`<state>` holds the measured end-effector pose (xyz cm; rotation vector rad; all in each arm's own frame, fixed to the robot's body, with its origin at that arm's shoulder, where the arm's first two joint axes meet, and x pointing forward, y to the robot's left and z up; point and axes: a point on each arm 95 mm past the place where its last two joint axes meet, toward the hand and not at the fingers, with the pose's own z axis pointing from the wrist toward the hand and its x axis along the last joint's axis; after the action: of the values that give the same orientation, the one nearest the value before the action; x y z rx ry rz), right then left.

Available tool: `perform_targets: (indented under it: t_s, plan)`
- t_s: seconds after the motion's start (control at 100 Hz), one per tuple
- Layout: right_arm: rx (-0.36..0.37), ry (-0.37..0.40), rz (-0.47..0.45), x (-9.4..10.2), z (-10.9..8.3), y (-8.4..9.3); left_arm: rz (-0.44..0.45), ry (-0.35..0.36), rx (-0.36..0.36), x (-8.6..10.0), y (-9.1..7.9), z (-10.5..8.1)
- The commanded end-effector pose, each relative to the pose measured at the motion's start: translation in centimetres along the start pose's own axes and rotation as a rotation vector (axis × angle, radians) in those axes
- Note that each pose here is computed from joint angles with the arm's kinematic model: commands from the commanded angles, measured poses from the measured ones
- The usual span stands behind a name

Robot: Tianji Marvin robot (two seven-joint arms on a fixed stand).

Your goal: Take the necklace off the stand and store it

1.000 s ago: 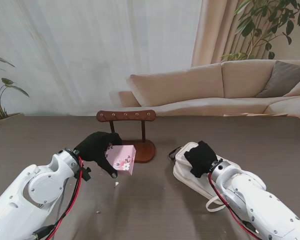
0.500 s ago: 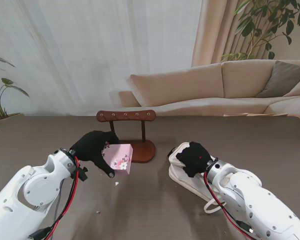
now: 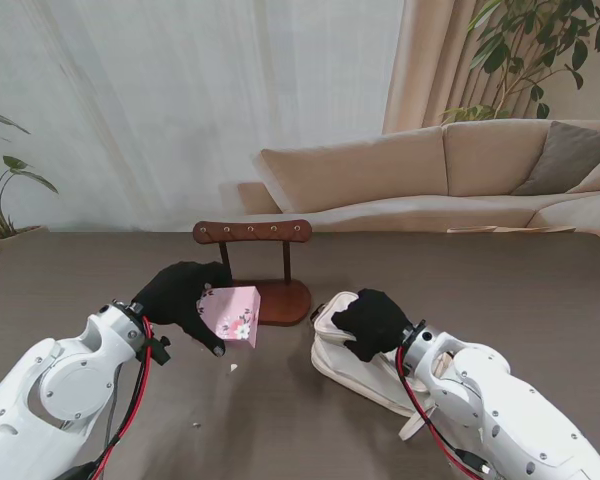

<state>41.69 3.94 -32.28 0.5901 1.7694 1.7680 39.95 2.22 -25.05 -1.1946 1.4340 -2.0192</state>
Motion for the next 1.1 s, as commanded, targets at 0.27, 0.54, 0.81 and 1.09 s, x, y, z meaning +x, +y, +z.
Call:
perform_targets:
  t_s: [0.27, 0.54, 0.81, 1.09]
  plan:
    - [-0.058, 0.102, 0.090, 4.2, 1.0, 0.1, 0.013, 0.007, -0.011, 0.7, -0.5, 0.0]
    - [-0.093, 0.163, 0.127, 8.2, 2.4, 0.6, 0.012, -0.010, -0.010, 0.4, -0.4, -0.6]
    - [-0.119, 0.209, 0.138, 12.2, 4.6, 1.6, 0.016, -0.034, 0.005, 0.2, -0.4, -1.7]
    - [-0.108, 0.222, 0.105, 13.5, 5.7, 1.0, 0.019, -0.052, 0.004, 0.0, -0.2, -2.3]
